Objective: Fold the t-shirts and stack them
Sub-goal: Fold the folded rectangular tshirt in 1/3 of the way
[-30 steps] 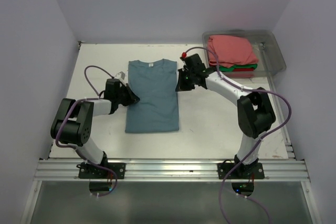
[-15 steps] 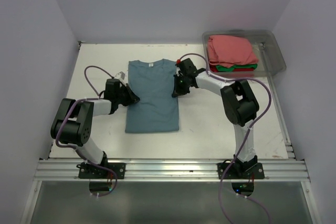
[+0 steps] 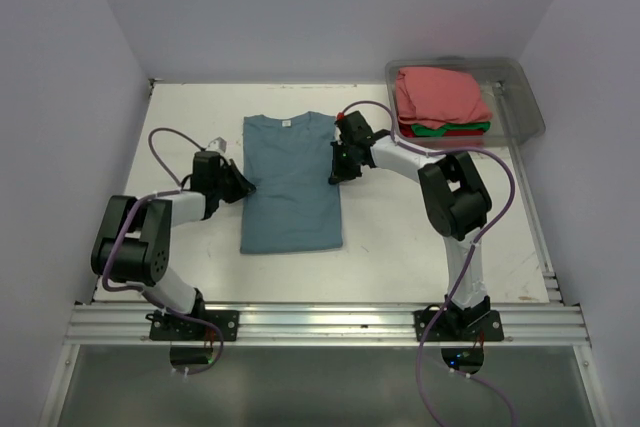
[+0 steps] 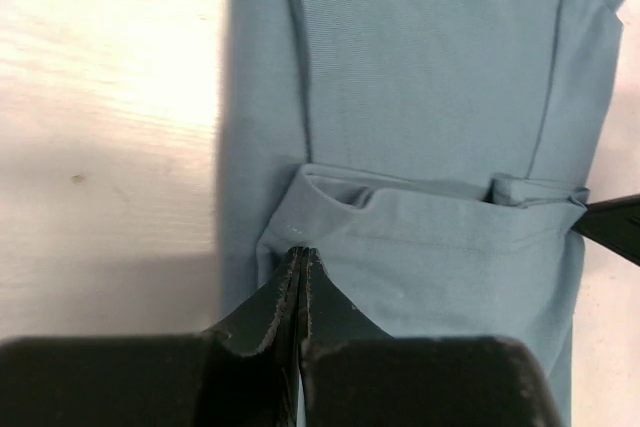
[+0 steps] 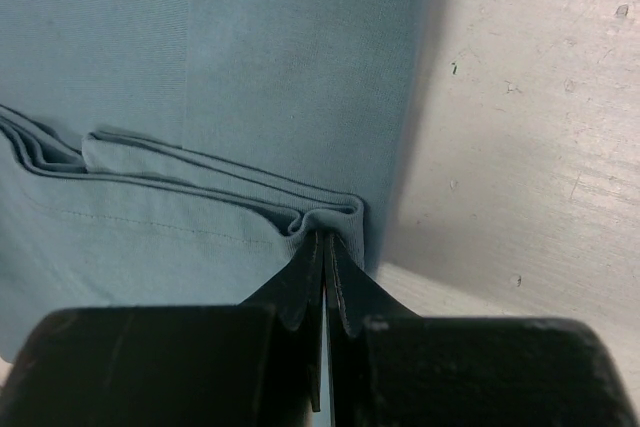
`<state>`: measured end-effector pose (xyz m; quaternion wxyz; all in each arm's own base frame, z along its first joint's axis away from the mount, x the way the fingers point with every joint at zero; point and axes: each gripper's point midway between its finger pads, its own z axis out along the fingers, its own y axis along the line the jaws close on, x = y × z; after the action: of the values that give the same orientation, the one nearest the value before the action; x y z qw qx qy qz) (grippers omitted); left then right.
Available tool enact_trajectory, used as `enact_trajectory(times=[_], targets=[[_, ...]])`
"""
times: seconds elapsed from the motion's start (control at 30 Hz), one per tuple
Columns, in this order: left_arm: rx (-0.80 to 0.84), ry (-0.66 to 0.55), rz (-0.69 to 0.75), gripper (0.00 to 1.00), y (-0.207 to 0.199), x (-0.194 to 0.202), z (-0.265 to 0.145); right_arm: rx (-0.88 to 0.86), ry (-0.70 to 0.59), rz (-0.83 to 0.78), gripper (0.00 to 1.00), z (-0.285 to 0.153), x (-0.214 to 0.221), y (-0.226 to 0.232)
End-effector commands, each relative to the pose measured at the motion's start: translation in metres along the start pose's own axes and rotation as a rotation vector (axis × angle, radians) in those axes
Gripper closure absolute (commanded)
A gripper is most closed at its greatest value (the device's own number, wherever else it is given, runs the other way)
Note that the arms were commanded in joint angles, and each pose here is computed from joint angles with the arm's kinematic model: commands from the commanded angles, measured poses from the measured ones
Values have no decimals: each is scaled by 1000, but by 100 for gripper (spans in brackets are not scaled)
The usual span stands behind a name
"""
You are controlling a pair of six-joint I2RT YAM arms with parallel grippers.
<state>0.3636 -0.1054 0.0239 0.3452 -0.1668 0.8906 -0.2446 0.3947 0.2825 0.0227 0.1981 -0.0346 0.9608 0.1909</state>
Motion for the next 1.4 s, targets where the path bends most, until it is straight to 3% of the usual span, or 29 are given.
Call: enact_trajectory(times=[0.0, 0.4, 0.73, 0.77, 0.8, 0.83, 0.87, 0.9, 0.93, 0.97, 1.03, 1.07, 1.27, 1.3, 1.37], targets=[[-72, -76, -16, 100, 19, -15, -8, 106, 9, -1, 100, 6, 3, -24], [-40, -68, -74, 100, 33, -24, 6, 100, 9, -15, 100, 3, 4, -24], [162, -305, 15, 100, -38, -95, -53, 10, -102, -71, 100, -28, -32, 5], [195, -324, 33, 98, -50, -107, -59, -10, -128, -83, 100, -35, -40, 11], [202, -325, 41, 87, -55, -112, -62, -29, -164, -92, 98, -41, -51, 17], [212, -329, 51, 81, -61, -118, -64, -47, -199, -103, 72, -52, -61, 25], [229, -339, 67, 67, -71, -131, -68, -63, -235, -123, 58, -61, -73, 33], [223, -333, 68, 62, -73, -136, -66, -63, -259, -131, 47, -68, -82, 36], [212, -338, 72, 60, -78, -152, -61, -57, -277, -139, 28, -73, -89, 38], [196, -322, 67, 58, -77, -156, -56, -49, -325, -155, 23, -85, -108, 44], [145, -235, 52, 54, -65, -151, -30, -12, -332, -165, 16, -91, -117, 42], [141, -257, 63, 54, -73, -173, -28, 8, -346, -169, 14, -94, -129, 42], [135, -115, 85, 55, -69, -185, 29, 81, -347, -114, 16, -82, -166, 14], [110, -98, 77, 55, -50, -187, 41, 83, -347, -98, 17, -80, -172, 5], [108, -103, 104, 56, -48, -199, 47, 87, -341, -78, 18, -69, -176, -5]])
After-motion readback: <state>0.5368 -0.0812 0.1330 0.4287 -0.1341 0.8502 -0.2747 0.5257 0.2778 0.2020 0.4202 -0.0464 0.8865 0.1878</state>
